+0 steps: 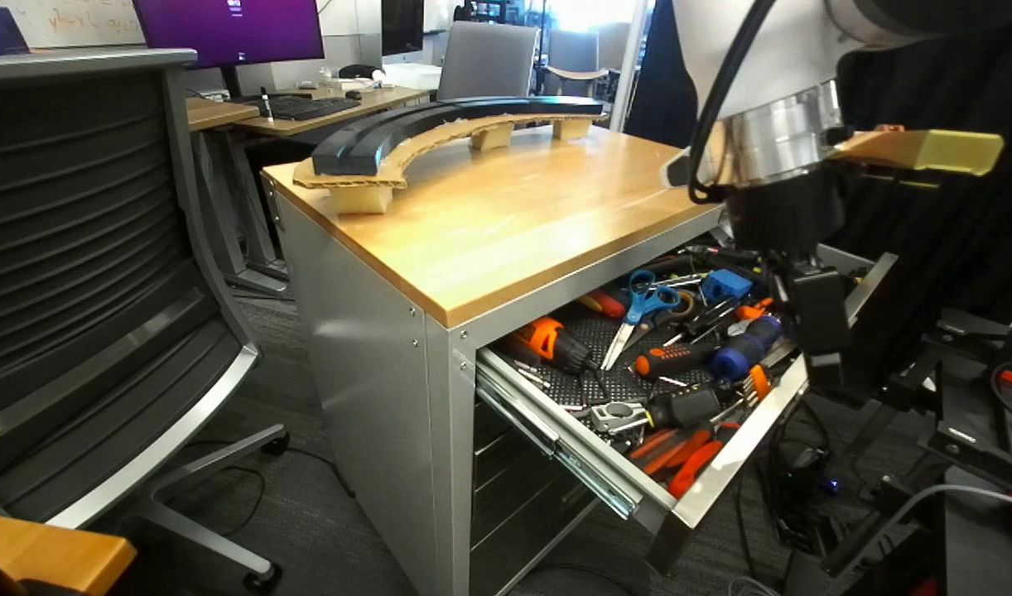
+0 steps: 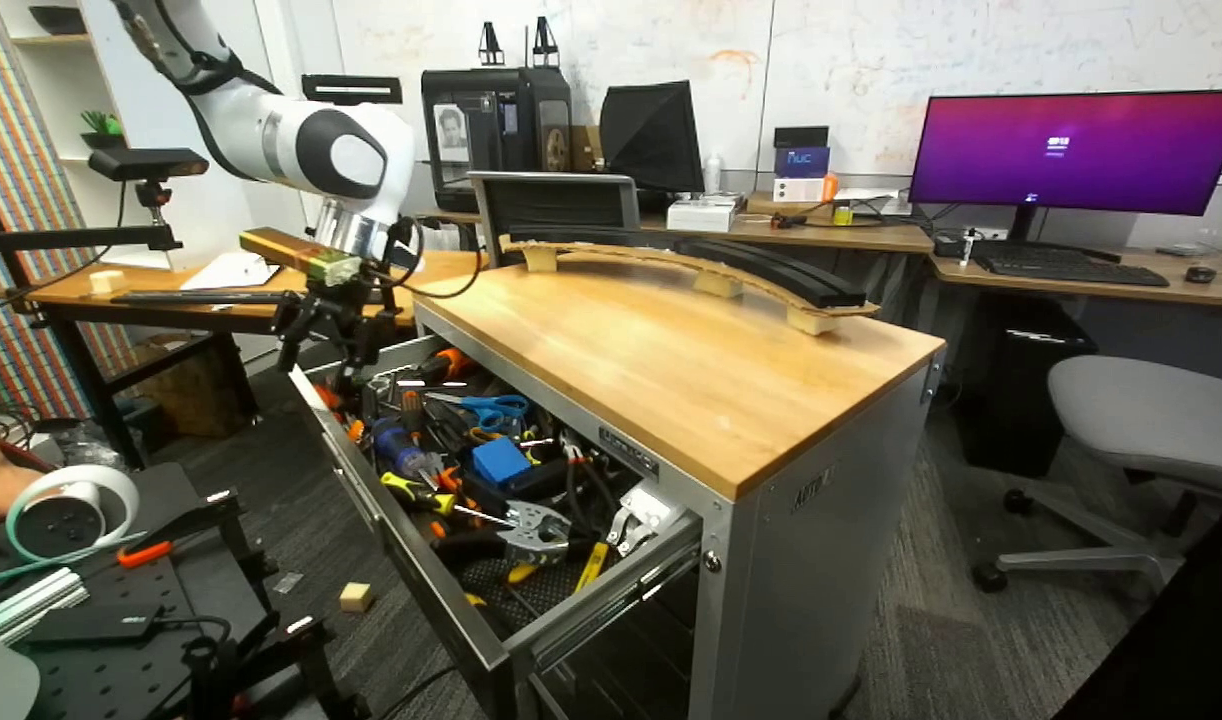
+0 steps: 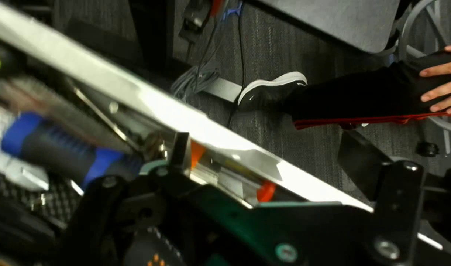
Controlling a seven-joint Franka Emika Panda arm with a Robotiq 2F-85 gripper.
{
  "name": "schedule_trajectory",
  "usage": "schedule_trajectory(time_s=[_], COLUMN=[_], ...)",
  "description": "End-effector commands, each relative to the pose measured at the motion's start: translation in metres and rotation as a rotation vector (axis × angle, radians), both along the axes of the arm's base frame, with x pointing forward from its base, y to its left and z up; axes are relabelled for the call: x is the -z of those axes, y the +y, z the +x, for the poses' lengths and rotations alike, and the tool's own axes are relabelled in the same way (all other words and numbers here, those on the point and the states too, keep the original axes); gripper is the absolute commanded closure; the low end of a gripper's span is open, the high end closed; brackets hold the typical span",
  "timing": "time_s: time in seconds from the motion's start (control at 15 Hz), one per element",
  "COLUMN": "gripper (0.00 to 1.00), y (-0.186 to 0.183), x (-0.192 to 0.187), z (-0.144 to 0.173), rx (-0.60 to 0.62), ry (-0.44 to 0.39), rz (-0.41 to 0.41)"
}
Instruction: Put the screwdriver in the open drawer and close it
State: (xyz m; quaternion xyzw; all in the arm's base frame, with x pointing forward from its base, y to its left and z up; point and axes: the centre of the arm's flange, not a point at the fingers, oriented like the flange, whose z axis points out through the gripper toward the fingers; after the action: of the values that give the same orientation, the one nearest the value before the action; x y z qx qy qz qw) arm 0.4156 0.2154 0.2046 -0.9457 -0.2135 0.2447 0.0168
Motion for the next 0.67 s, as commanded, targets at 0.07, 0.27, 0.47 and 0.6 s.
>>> schedule_trajectory(time_s=[0.07, 0.27, 0.47, 0.6], gripper=[0.34, 0.58, 0.82, 0.93], y=[-0.04, -0.048, -0.043, -0.037], x=[0.003, 0.024, 0.049, 0.055], z=[-0.073, -0.072, -0.052, -0.037], rx=[0.255, 0.387, 0.376, 0.333], ry=[0.02, -0.023, -0.108, -0.207], rz=[0.018, 0.052, 0.01, -0.036])
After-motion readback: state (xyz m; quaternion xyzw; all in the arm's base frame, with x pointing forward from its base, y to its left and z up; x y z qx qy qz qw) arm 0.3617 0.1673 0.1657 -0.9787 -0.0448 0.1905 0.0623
